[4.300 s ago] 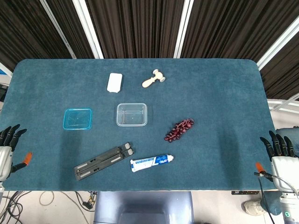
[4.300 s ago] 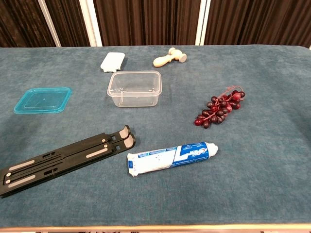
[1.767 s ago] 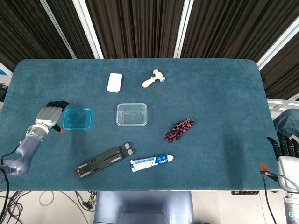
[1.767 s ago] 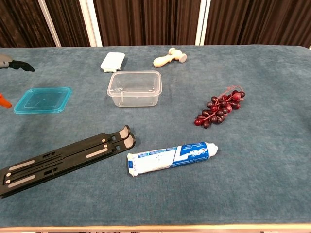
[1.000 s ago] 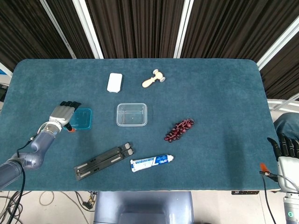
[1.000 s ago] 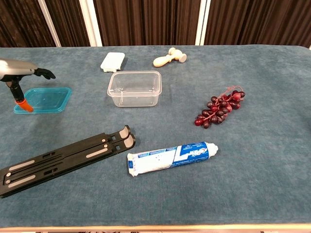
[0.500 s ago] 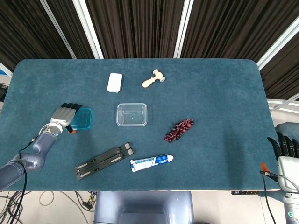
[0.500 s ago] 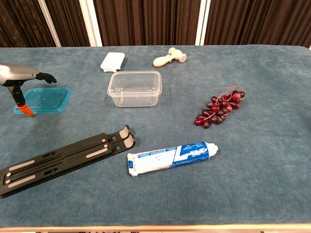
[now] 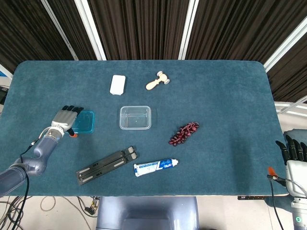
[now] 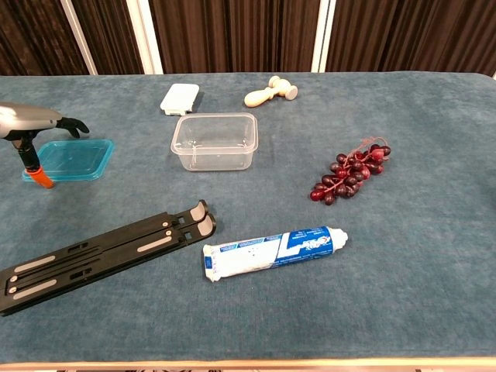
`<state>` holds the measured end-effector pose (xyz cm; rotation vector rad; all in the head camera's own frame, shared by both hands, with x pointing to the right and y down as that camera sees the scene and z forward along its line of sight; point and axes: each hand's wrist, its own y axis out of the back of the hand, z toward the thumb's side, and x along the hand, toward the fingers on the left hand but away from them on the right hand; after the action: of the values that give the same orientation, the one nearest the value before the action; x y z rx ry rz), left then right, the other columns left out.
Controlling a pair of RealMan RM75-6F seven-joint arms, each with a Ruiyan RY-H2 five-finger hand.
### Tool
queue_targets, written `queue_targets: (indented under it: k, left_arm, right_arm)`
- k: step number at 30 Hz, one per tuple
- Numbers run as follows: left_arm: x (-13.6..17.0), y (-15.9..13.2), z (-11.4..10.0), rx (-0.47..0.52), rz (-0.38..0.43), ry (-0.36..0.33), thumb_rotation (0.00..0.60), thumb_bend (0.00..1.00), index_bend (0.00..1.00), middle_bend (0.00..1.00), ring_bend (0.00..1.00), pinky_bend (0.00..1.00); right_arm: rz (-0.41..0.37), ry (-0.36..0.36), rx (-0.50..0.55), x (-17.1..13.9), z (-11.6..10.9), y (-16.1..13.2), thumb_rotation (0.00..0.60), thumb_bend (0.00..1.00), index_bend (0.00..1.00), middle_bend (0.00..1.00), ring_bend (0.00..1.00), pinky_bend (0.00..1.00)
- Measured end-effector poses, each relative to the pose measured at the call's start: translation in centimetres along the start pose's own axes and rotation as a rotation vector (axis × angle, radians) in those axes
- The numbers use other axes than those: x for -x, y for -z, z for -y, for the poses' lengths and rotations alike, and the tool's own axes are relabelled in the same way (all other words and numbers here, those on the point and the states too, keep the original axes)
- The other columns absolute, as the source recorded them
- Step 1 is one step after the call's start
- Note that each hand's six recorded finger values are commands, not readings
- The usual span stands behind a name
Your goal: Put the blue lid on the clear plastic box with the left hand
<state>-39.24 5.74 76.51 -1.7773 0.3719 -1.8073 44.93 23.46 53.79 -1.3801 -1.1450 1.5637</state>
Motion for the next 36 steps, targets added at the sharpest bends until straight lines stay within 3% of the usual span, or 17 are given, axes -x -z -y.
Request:
queue_targets:
  k: [19,28,36]
  left_arm:
    - [-0.77,-0.17,0.16,-0.019,-0.002,0.0,0.6,0.1,0.05,0.19,0.0,0.06]
    - [-0.85,-0.12,-0.13,-0.016,-0.004,-0.022,0.6,0.27,0.1,0.33,0.0,0.06]
    - [-0.51,0.37,-0.11,0.0,-0.008,-0.033,0.6,0.29,0.12,0.35,0.0,0.06]
  right_arm:
    - [0.01,-0.001,0.0,0.0,0.02,0.09,0.6,0.29,0.17,0.04,0.02,0.0]
    - [0.013,-0.001,0.0,0.01,0.0,0.11,0.6,0.29,0.17,0.04,0.02,0.0]
    - [0.014,-0.003,0.003,0.0,0.03,0.11,0.6,0.29,0.17,0.04,0.02,0.0]
